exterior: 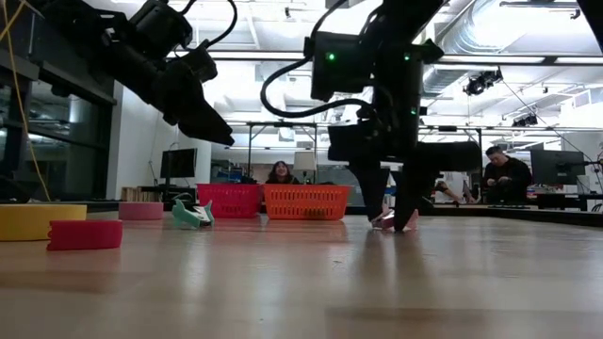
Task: Pick and place Stapler, Stapler remover, tape
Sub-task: Put the pink staple remover into the red bin
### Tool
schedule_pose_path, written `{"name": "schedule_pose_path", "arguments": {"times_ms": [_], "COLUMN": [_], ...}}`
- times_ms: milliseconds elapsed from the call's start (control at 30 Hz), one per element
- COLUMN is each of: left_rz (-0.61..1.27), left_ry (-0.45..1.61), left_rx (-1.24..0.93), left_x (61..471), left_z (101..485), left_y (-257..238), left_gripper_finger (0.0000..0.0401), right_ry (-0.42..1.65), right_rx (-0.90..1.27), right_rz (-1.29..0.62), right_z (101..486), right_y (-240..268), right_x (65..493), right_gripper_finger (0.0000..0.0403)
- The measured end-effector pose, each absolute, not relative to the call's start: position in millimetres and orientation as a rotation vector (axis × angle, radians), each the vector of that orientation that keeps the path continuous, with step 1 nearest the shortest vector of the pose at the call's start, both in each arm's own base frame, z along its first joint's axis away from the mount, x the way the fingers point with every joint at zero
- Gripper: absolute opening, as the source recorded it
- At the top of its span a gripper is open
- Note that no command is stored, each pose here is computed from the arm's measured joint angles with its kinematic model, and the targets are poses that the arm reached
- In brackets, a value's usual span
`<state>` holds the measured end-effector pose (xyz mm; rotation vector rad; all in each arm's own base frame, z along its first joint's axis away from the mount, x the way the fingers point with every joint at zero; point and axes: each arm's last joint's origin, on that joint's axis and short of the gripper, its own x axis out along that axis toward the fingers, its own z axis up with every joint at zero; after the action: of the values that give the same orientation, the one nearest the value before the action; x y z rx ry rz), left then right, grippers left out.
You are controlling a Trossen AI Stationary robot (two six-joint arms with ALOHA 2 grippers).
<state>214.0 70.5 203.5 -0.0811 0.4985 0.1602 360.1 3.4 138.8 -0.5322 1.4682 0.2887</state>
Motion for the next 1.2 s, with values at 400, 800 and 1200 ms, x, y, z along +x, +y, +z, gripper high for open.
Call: {"name": "schedule_pose_path", "arguments": {"times_ms": [400,800,1200], "left_rz": [0.159,0.158,0.158], "left_ry": [0.51,0.521,0.52], "left_rx": [-0.084,-0.087,-0.087], "left_x": [213.5,213.0,213.0], "left_z": [202.5,201.6,201.6], "left_y": [70.3,70.2,70.2], "left_gripper_finger": [0.0305,0.0305,0.0305], "right_ry": [1.479,1.497,1.306], "right_rx": [-0.473,-0.331,-0.189], "right_rz": [0.303,0.164,-0.053], "right_z": [137.1,136.9,154.2], "right_y": [-0.3,0.0,18.7], "right_x": [358.8,358.2,368.6], "right_gripper_finger": [0.0134,0.0079,0.0079]}}
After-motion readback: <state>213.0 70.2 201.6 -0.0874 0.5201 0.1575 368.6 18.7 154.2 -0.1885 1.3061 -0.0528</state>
